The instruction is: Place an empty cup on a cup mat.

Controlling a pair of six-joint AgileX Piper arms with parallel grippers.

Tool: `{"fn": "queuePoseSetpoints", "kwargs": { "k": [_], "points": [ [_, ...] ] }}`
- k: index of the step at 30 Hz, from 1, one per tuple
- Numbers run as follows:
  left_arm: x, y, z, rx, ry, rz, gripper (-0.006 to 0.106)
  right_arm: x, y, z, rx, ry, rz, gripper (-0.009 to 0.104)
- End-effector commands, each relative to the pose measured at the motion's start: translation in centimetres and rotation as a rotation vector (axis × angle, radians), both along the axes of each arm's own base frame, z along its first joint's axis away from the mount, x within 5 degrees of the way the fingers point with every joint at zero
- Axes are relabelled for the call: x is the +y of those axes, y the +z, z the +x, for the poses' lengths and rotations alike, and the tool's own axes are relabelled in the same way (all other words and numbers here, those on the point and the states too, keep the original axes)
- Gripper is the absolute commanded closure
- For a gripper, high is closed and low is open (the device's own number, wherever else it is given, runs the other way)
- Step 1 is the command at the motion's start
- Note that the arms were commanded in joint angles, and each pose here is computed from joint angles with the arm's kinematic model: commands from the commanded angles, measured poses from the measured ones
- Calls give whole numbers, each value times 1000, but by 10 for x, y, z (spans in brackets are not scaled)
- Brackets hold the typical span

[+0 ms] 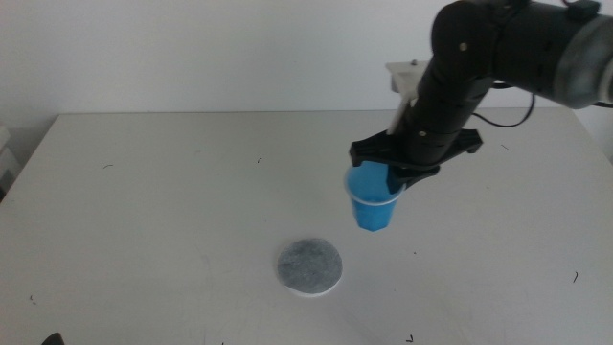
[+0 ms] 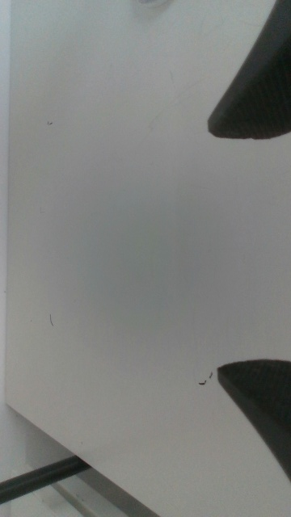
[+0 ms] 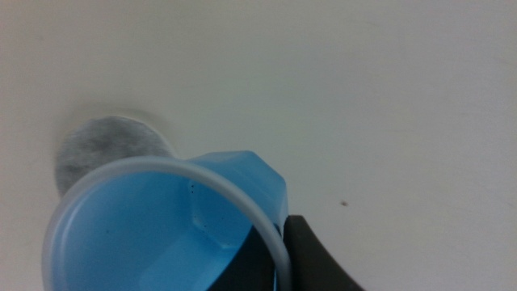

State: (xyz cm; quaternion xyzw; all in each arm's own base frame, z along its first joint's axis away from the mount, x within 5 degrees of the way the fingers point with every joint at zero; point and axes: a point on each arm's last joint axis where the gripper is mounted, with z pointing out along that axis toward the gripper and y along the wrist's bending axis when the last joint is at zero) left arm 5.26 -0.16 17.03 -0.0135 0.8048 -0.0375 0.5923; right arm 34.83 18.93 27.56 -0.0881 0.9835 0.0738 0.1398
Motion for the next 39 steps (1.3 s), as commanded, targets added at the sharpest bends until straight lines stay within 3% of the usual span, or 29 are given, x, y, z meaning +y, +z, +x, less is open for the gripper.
{"fn": "queuePoseSetpoints", "kwargs": {
  "k": [1, 10, 27, 39],
  "points": [
    [0, 8, 1, -84, 0, -16, -5, 19, 24, -2, -69, 39, 48, 96],
    [0, 8, 1, -84, 0, -16, -5, 69, -1, 2, -35, 123, 64, 96],
    [0, 8, 1, -84, 0, -16, -5, 89, -29, -3, 29, 167, 37, 96],
    [0, 8, 1, -84, 0, -16, -5, 83, -13, -4, -33, 201, 20, 50]
  ]
}}
